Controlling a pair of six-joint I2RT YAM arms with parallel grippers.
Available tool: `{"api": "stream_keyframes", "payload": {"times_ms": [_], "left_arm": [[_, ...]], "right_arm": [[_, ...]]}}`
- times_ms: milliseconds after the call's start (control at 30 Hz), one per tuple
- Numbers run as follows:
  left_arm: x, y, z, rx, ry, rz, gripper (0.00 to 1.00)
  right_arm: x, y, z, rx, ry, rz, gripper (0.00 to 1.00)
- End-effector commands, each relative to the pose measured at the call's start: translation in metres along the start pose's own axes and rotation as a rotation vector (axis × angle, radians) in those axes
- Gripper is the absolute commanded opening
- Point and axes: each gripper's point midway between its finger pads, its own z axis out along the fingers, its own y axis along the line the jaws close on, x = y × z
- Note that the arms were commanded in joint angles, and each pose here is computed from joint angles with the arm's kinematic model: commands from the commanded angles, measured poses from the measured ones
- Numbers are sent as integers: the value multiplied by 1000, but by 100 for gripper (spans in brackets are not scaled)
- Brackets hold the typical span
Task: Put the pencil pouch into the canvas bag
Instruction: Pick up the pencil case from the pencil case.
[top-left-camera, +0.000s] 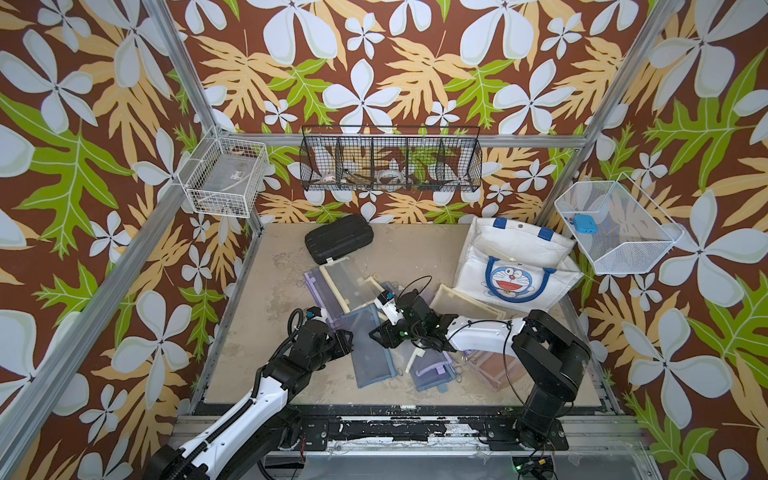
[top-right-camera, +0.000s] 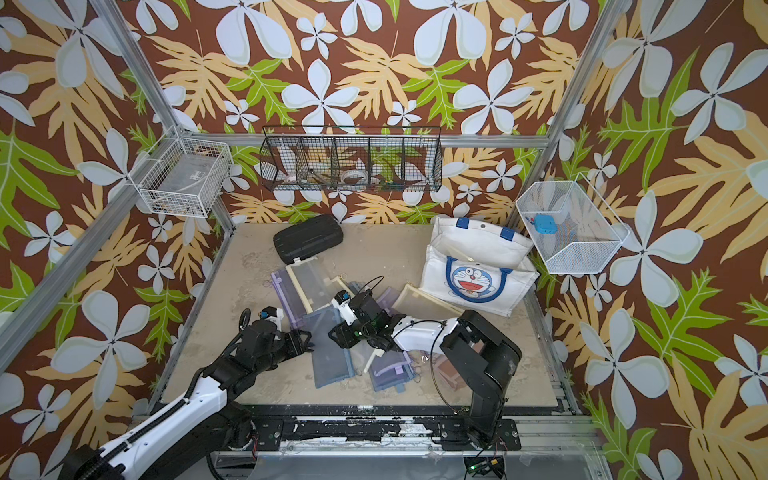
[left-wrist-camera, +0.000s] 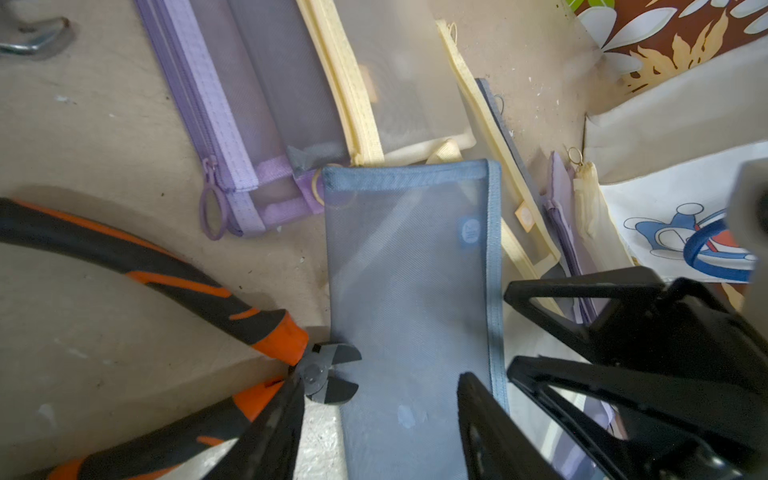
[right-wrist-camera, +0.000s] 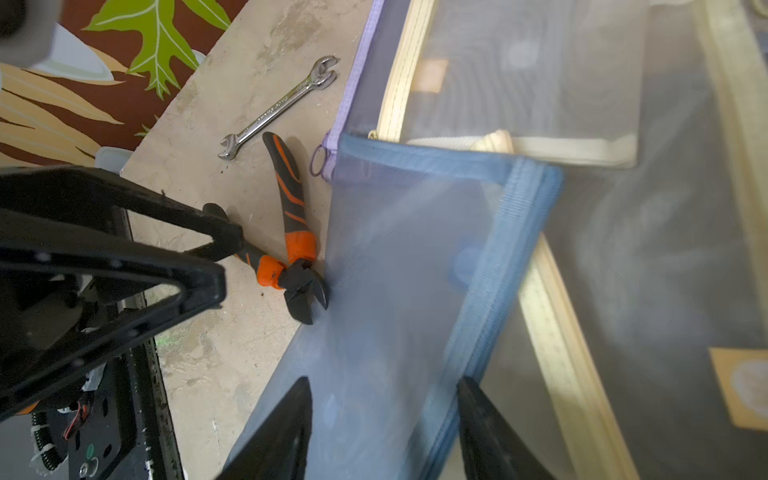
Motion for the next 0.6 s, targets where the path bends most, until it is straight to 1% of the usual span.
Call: {"api": "stream_keyframes", "payload": {"times_ms": [0, 100, 300, 467, 567], "left_arm": [[-5, -8, 2, 36, -19, -5, 57], [-5, -8, 5, 40, -15, -3, 56], [-2, -5, 8, 32, -7, -6, 55], [3, 2, 9, 19, -2, -13, 54], [7, 5, 11, 15, 5, -18, 54]], "right_arm": [[4, -13, -10, 87, 4, -21, 57], [10, -17, -9, 98, 13, -22, 58], [21, -15, 19, 37, 46, 22, 55], [15, -11, 25, 9, 32, 25, 54], [12, -4, 26, -28, 20, 33, 49]]}}
